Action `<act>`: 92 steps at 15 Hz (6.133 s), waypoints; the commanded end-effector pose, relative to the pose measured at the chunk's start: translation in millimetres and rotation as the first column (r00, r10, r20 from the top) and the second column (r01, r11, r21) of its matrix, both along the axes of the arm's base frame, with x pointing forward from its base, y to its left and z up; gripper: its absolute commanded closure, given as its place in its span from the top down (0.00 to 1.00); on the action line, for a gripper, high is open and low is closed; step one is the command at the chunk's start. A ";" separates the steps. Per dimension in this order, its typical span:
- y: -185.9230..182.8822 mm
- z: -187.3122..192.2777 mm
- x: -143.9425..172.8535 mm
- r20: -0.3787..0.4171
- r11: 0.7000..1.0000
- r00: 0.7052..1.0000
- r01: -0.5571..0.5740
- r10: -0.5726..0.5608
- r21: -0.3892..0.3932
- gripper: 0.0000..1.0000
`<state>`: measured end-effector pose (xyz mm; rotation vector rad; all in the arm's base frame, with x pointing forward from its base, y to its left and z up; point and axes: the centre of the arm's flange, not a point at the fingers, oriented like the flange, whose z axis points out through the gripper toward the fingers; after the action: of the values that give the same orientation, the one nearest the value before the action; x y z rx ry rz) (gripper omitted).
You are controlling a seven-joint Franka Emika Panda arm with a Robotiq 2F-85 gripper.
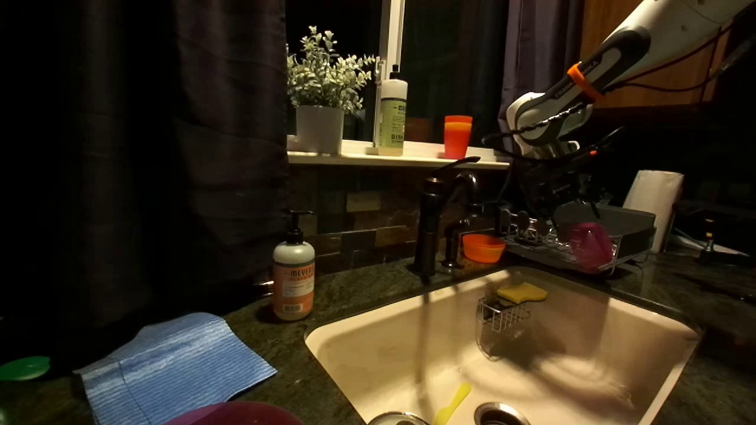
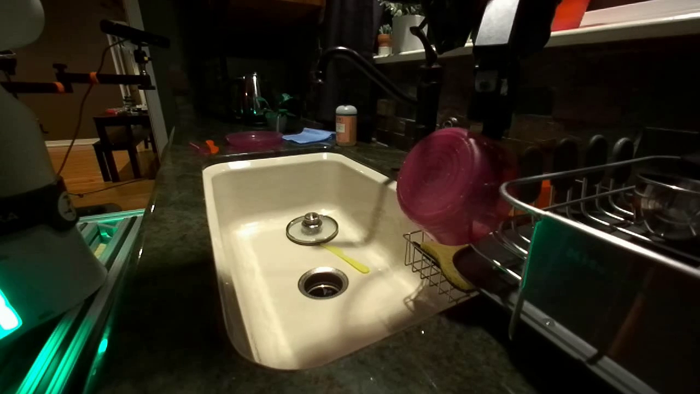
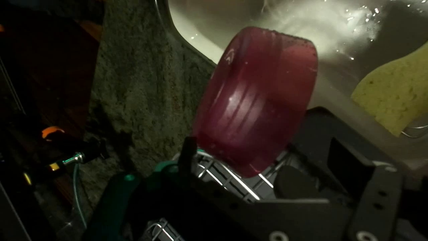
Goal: Put the orange bowl inside the yellow bowl and put the purple bowl inside the other plastic bowls
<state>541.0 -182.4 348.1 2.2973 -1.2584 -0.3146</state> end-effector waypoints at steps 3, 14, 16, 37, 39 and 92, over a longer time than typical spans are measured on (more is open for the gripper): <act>-5.3 -12.9 7.0 -0.098 0.999 0.995 0.031 -0.032 -0.014 1.00; -13.4 -18.0 11.2 -0.132 0.997 0.988 0.071 -0.074 -0.030 0.55; -15.5 -14.2 11.2 -0.140 0.996 0.987 0.079 -0.083 -0.037 0.39; -15.6 23.5 -6.0 -0.238 0.994 0.966 0.091 -0.103 -0.060 0.03; -8.6 30.2 -9.0 -0.236 0.995 0.968 0.074 -0.087 -0.062 0.03; 75.3 -29.6 -126.7 0.362 0.853 0.852 -0.473 0.378 0.223 1.00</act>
<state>414.5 -109.9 324.6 2.8850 -0.8319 0.0277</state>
